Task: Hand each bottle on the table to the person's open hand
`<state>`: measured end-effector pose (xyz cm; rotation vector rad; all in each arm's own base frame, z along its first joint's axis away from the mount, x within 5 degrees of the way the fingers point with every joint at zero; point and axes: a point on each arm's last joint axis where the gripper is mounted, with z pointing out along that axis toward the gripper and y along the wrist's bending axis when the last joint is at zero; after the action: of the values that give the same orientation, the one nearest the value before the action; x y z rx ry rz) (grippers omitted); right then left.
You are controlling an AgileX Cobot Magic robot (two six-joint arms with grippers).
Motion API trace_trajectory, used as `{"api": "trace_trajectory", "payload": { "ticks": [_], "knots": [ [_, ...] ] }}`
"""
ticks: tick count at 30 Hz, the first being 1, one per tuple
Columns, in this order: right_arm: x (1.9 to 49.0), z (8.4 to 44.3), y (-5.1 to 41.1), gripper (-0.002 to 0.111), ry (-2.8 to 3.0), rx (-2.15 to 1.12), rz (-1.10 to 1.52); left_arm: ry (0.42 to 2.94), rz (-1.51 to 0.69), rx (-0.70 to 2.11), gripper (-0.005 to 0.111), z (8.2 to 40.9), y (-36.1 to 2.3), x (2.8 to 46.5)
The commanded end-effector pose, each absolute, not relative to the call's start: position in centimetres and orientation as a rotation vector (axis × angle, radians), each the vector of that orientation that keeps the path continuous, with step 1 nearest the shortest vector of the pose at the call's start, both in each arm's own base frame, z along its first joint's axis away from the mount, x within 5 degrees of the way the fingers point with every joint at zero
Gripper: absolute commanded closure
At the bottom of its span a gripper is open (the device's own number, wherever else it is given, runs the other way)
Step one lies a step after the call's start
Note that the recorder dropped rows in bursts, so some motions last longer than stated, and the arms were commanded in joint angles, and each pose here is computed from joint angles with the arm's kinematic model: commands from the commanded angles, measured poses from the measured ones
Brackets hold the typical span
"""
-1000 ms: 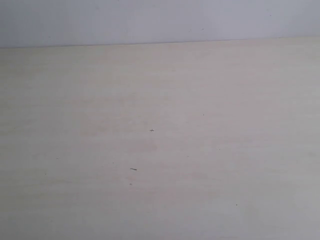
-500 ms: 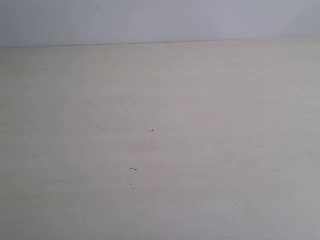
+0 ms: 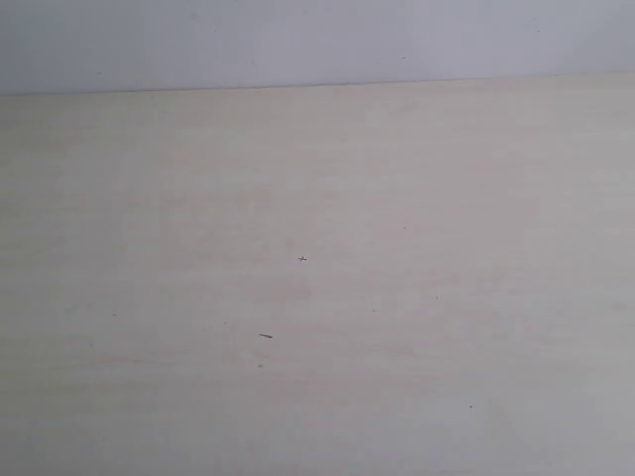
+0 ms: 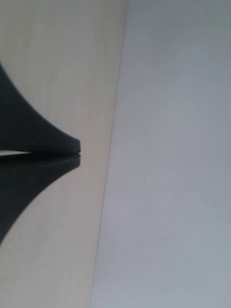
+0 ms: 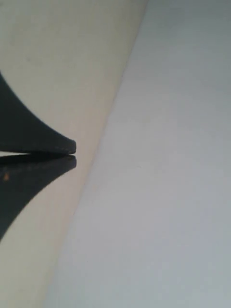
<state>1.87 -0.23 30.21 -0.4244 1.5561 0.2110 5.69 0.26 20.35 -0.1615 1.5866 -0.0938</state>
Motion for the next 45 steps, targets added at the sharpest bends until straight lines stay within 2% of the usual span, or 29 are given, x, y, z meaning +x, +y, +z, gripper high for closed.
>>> {"api": "trace_trajectory", "payload": {
  "ticks": [1, 9, 12, 45],
  "knots": [
    [3.1, 29.0, 0.6, 0.108, 1.408, -0.225, 0.227, 1.577, -0.097, -0.166, 0.107, 20.4, 0.3, 5.6],
    [5.4, 22.6, 0.5, 0.108, 1.384, 0.033, 0.189, 1.577, -0.097, -0.166, 0.107, 20.4, 0.3, 5.6],
    [5.6, 21.7, 0.3, 0.108, 1.444, 0.049, 0.138, 1.577, -0.097, -0.166, 0.107, 20.4, 0.3, 5.6],
    [5.6, 21.1, 0.2, 0.108, 1.512, 0.074, 0.137, 1.577, -0.097, -0.166, 0.107, 20.4, 0.3, 5.6]
  ]
}}
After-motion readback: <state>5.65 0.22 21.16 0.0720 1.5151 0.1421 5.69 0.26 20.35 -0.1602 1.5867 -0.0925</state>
